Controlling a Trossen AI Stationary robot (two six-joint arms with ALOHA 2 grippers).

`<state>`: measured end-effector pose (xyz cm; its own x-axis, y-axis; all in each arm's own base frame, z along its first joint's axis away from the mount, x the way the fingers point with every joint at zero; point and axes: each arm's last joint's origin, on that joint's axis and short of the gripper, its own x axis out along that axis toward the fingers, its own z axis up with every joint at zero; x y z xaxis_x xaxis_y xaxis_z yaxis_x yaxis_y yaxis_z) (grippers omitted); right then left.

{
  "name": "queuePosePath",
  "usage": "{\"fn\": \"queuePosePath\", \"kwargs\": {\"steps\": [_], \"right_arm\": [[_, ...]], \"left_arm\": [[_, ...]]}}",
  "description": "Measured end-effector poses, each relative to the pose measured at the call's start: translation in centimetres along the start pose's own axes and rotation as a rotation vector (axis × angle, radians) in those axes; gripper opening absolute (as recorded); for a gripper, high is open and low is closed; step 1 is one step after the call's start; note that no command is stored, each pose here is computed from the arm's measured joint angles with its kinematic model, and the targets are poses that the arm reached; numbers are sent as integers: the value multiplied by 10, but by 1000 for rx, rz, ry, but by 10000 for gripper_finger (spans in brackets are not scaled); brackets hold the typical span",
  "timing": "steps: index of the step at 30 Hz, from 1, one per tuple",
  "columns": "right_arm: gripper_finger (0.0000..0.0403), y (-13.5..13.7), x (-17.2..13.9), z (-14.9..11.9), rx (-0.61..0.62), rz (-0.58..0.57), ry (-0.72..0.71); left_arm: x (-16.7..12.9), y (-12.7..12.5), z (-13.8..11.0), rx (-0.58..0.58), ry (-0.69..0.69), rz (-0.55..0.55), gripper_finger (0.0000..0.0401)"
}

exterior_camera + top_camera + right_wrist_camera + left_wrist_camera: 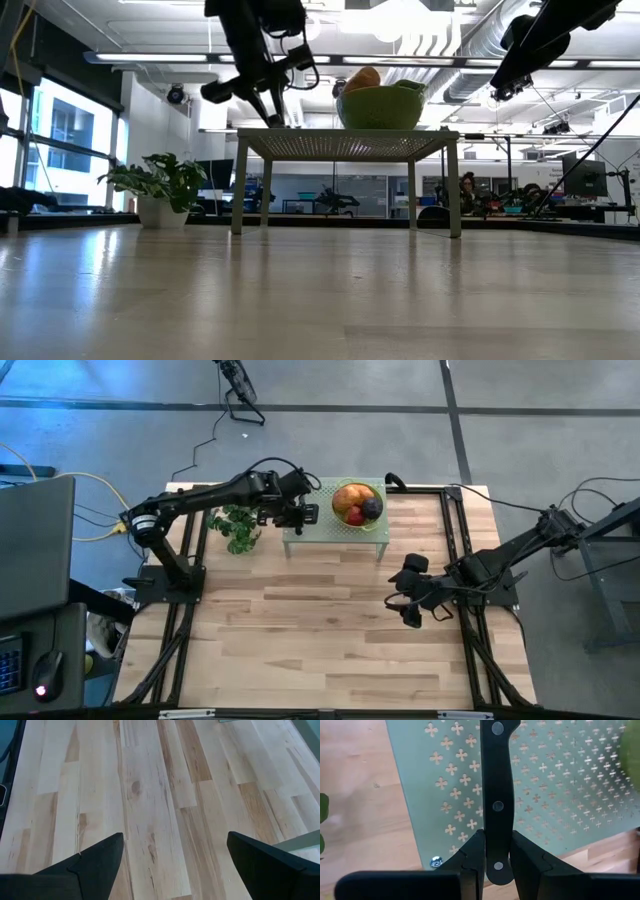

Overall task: Pick & Place Fruit
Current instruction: Put the black knife on the shelf

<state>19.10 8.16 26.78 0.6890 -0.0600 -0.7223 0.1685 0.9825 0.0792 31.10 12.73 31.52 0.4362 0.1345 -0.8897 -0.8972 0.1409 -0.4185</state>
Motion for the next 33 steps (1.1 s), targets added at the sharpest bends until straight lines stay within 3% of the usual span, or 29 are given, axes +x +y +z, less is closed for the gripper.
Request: {"fn": "queuePosePath", "kwargs": {"steps": [26,33], "right_arm": [[350,0,0,0,3,0,1],[350,0,0,0,3,0,1]], "left_arm": [[12,-3,1,36,26,3,66],[12,-3,1,51,50,-11,93]]}}
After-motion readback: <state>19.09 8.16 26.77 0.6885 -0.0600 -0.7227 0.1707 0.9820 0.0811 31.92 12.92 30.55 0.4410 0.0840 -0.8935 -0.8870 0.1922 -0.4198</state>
